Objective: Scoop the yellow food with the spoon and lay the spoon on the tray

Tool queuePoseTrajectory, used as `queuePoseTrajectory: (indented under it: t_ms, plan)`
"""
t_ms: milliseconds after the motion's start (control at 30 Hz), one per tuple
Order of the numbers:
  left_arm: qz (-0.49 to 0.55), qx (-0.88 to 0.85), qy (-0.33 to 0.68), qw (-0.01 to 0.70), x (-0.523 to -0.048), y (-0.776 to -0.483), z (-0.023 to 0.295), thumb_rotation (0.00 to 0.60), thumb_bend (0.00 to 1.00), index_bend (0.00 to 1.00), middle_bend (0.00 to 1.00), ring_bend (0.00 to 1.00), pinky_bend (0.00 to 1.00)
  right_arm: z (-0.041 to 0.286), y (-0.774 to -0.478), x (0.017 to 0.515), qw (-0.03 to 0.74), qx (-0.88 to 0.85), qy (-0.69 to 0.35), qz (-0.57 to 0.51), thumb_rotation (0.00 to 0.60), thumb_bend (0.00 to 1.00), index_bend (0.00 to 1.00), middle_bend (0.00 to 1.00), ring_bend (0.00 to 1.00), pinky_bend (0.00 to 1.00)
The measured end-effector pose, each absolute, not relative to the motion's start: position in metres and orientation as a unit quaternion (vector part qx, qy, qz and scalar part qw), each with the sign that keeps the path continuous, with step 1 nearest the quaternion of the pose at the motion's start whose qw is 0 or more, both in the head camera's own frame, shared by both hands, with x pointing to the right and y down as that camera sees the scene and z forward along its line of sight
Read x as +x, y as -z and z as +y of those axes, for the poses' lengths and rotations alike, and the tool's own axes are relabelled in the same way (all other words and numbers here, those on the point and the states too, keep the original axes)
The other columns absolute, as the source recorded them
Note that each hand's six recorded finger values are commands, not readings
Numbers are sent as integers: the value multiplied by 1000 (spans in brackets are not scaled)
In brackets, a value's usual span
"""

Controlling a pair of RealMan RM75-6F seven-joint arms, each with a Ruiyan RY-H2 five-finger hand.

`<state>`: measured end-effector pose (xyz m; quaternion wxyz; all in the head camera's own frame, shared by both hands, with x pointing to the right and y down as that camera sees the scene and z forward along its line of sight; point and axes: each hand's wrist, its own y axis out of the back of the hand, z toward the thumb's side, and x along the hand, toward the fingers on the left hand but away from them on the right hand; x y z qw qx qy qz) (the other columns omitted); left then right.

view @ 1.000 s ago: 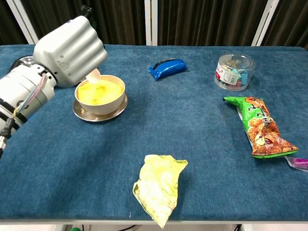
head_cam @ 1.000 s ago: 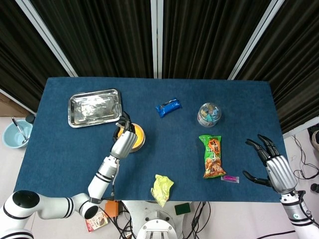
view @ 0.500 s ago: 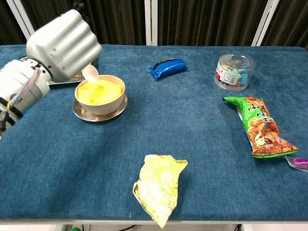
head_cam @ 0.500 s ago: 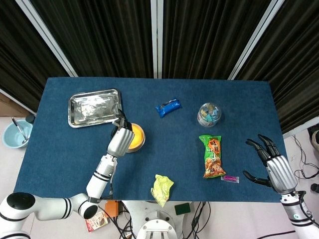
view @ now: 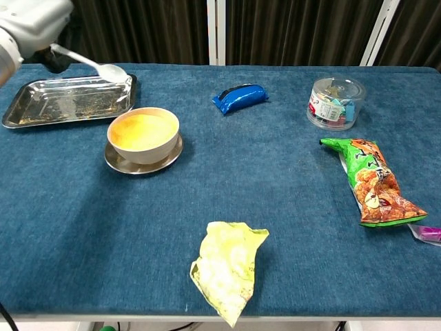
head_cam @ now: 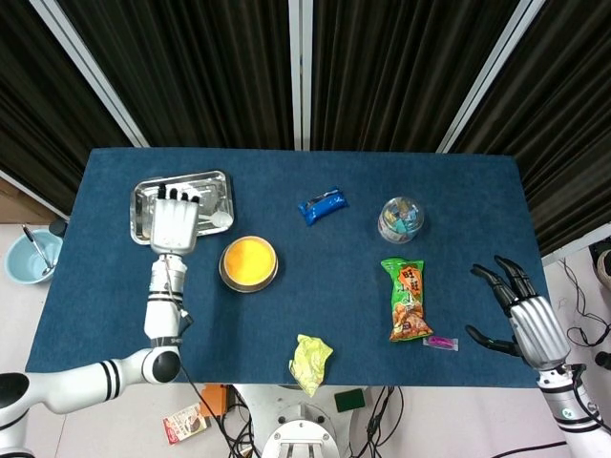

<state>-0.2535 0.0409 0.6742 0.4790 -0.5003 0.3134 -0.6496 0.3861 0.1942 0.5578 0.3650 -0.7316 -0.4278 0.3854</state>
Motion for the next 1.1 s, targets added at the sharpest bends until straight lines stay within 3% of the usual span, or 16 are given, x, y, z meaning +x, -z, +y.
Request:
queuePoseTrajectory:
  t_ms: [133, 333, 600, 800, 1100]
  plan:
    - [341, -539, 671, 379, -284, -697, 30, 600, 485, 578, 468, 312, 207, 193, -557, 385, 367, -731, -387, -425, 600, 176, 106, 191, 0, 84]
    - [362, -536, 692, 321, -323, -719, 13, 600, 484, 566, 459, 304, 198, 192, -557, 382, 368, -731, -391, -422, 600, 176, 106, 192, 0, 85]
    - [364, -526, 711, 292, -344, -740, 1, 600, 458, 513, 442, 289, 192, 190, -556, 379, 369, -728, -395, -421, 600, 176, 106, 191, 0, 84]
    - [355, -525, 720, 283, -345, -752, -3, 600, 378, 359, 398, 251, 186, 189, -557, 378, 367, -727, -399, -421, 600, 176, 106, 191, 0, 84]
    - [372, -529, 696, 311, -343, -737, -3, 600, 325, 335, 374, 236, 185, 183, -557, 384, 369, -722, -414, -414, 600, 178, 106, 191, 0, 84]
